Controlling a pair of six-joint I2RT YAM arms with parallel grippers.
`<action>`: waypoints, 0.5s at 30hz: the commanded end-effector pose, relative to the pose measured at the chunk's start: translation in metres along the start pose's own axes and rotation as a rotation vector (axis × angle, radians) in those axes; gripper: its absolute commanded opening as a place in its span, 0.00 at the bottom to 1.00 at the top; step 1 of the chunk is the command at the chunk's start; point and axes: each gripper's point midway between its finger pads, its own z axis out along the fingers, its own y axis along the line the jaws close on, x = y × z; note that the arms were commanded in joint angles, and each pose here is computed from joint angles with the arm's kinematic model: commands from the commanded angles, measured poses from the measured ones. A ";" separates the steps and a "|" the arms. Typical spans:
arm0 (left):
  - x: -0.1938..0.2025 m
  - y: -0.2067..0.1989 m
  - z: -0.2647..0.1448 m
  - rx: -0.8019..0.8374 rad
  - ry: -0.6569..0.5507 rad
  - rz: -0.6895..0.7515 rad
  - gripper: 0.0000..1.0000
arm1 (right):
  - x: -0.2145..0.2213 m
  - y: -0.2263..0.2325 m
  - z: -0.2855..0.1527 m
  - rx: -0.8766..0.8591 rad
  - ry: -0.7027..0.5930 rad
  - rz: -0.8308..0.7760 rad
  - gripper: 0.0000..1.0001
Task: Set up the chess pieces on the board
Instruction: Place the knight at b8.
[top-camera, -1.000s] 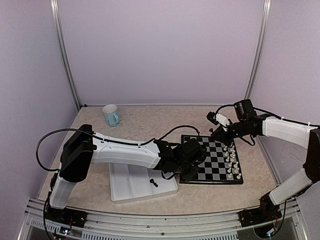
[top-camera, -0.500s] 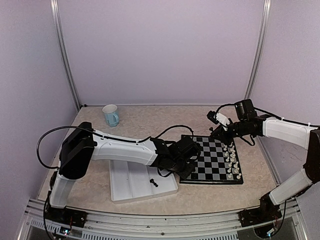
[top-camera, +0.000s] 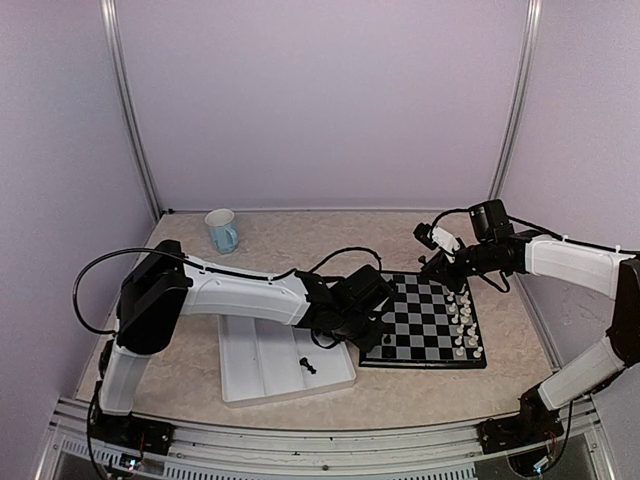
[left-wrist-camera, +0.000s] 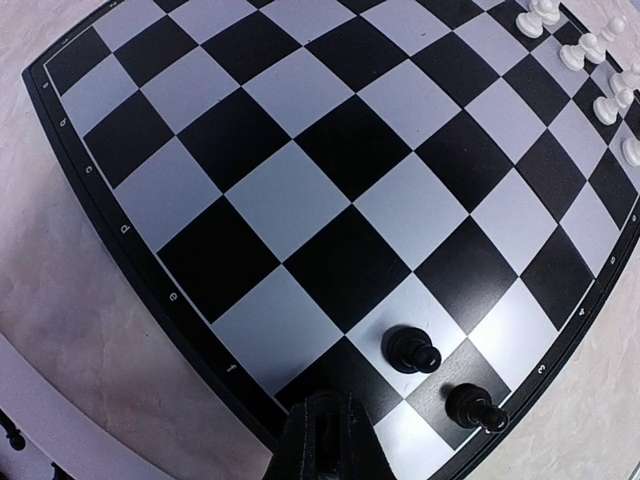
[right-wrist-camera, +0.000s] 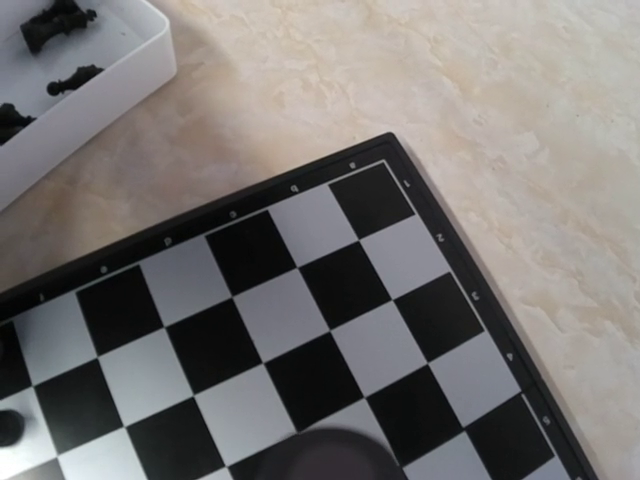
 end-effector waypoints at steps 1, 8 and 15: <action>0.000 -0.008 -0.002 -0.008 0.005 0.028 0.05 | 0.005 0.002 0.004 -0.017 -0.002 0.006 0.04; 0.003 -0.007 -0.002 -0.014 0.010 0.021 0.36 | 0.005 0.003 0.005 -0.029 -0.002 0.009 0.04; -0.007 -0.006 -0.012 -0.019 -0.024 0.012 0.55 | 0.003 0.004 0.003 -0.029 -0.006 0.009 0.04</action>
